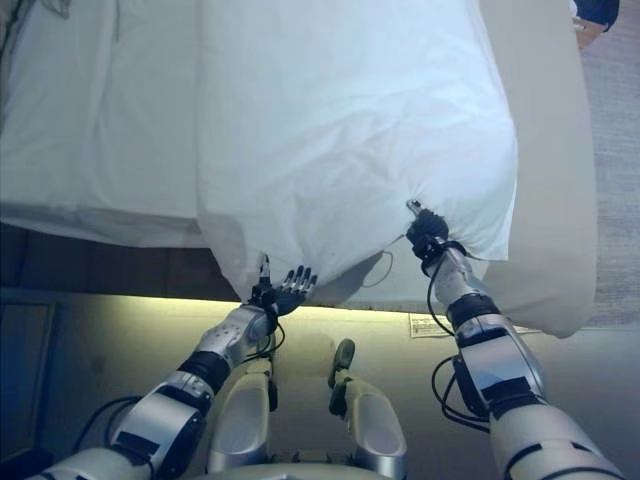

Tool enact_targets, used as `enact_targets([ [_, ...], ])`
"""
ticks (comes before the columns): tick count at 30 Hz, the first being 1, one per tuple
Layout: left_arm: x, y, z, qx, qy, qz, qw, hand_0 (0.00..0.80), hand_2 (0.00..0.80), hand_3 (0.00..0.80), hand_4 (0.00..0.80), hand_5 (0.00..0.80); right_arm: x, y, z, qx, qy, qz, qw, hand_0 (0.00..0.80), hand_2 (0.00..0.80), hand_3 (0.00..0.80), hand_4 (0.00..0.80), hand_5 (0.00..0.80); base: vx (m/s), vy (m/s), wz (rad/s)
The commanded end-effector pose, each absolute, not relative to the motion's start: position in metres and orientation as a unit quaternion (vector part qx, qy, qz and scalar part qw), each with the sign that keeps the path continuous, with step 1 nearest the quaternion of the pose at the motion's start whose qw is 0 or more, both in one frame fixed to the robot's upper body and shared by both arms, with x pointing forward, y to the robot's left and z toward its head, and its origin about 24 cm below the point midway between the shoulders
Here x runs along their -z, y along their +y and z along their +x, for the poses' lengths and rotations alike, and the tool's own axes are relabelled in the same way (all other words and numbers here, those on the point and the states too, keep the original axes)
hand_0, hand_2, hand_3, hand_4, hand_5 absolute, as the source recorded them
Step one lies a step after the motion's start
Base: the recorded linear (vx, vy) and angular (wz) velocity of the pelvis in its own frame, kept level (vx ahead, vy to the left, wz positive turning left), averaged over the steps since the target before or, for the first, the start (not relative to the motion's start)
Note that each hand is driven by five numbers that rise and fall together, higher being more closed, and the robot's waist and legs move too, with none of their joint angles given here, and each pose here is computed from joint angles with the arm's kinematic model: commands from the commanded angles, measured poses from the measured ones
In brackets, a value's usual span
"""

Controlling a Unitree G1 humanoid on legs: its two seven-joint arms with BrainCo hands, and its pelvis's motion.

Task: Make the bed neatly

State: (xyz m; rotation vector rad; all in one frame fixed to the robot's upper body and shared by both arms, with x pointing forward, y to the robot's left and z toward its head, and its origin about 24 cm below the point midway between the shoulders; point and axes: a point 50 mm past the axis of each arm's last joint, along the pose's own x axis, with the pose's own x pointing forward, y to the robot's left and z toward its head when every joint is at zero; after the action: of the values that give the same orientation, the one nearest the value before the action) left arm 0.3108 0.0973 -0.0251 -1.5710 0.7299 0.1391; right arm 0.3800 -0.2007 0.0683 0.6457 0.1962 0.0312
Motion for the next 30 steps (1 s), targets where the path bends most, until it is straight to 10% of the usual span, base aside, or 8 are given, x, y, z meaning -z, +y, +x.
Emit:
enact_targets([
  [1,0.017,0.044,0.305,-0.002,0.379,-0.693,0.614,0.000,0.000,0.000,0.000,0.000,-0.144,-0.181,0.402,-0.095,-0.035,0.319,0.943,0.800,0.800,0.800,0.800,0.800,-0.022,-0.070,0.00],
  [30,-0.001,-0.010,0.291,0.102,0.383,-0.678,0.618,0.000,0.000,0.000,0.000,0.000,-0.166,-0.159,0.401,-0.147,-0.054,0.301,0.941,0.800,0.800,0.800,0.800,0.800,-0.017,-0.009,-0.03],
])
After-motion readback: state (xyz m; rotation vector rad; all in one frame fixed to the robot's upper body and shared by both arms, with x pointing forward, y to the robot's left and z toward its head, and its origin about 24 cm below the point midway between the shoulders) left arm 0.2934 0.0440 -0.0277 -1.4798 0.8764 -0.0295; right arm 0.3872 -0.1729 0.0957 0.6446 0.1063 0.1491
